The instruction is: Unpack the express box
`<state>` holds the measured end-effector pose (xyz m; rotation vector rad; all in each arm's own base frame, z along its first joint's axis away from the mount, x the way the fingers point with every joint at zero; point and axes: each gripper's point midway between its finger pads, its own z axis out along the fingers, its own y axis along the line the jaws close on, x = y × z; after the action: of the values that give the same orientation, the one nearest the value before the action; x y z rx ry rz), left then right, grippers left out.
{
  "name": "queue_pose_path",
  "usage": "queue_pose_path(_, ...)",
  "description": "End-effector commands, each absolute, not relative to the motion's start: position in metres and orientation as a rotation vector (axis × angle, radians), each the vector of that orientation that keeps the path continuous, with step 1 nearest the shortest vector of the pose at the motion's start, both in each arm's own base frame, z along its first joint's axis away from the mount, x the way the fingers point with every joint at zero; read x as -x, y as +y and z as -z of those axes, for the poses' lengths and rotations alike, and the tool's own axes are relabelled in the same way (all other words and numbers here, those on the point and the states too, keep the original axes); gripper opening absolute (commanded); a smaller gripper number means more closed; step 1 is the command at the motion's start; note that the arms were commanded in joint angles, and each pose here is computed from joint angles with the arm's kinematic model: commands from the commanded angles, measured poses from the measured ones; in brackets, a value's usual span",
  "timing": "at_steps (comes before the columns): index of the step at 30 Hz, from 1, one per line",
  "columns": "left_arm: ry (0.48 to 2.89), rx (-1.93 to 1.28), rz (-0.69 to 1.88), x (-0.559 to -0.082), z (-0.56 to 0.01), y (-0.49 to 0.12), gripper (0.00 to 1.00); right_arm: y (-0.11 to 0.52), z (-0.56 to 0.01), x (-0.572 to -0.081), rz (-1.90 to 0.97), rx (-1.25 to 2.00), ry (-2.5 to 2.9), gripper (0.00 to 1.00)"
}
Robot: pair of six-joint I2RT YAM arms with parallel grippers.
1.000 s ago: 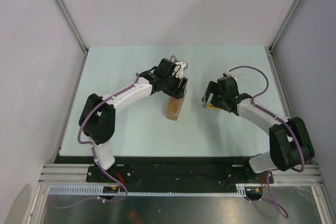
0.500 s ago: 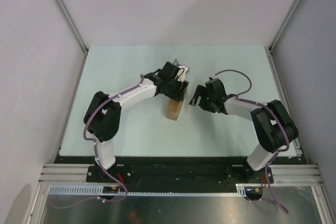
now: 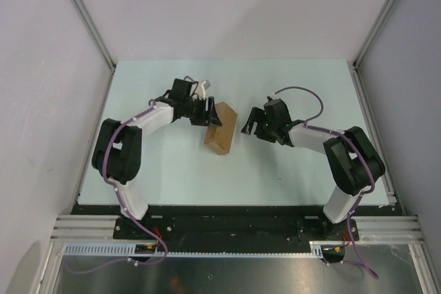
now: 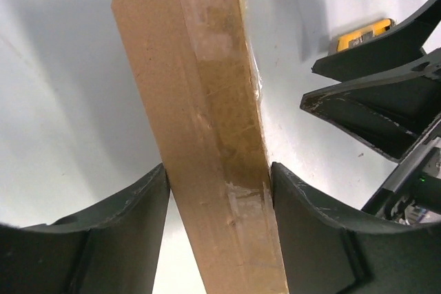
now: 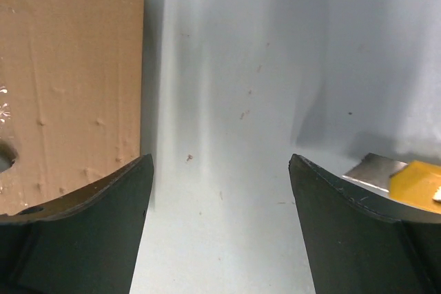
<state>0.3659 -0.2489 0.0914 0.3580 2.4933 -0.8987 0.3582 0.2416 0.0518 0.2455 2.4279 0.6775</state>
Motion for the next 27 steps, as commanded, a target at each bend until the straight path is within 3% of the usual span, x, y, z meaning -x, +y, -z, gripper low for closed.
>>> queue_pose_path(1, 2.557, -0.323, 1.063, -0.339, -0.079, -0.242, 0.63, 0.263, -0.069, -0.372, -0.742, -0.176, 2.365, 0.83)
queue_pose_path(10, 2.625, -0.293, 0.997, -0.331, -0.053, -0.230, 0.58, 0.271, -0.083, -0.379, -0.704, -0.135, 2.339, 0.81)
queue_pose_path(20, 2.653, -0.214, 0.877, -0.324, -0.047, -0.213, 0.73, 0.280, -0.097, -0.385, -0.689, -0.070, 2.308, 0.82)
queue_pose_path(27, 2.532, -0.287, 0.933, -0.330, -0.086, -0.218, 0.77, 0.297, -0.112, -0.381, -0.676, 0.035, 2.285, 0.79)
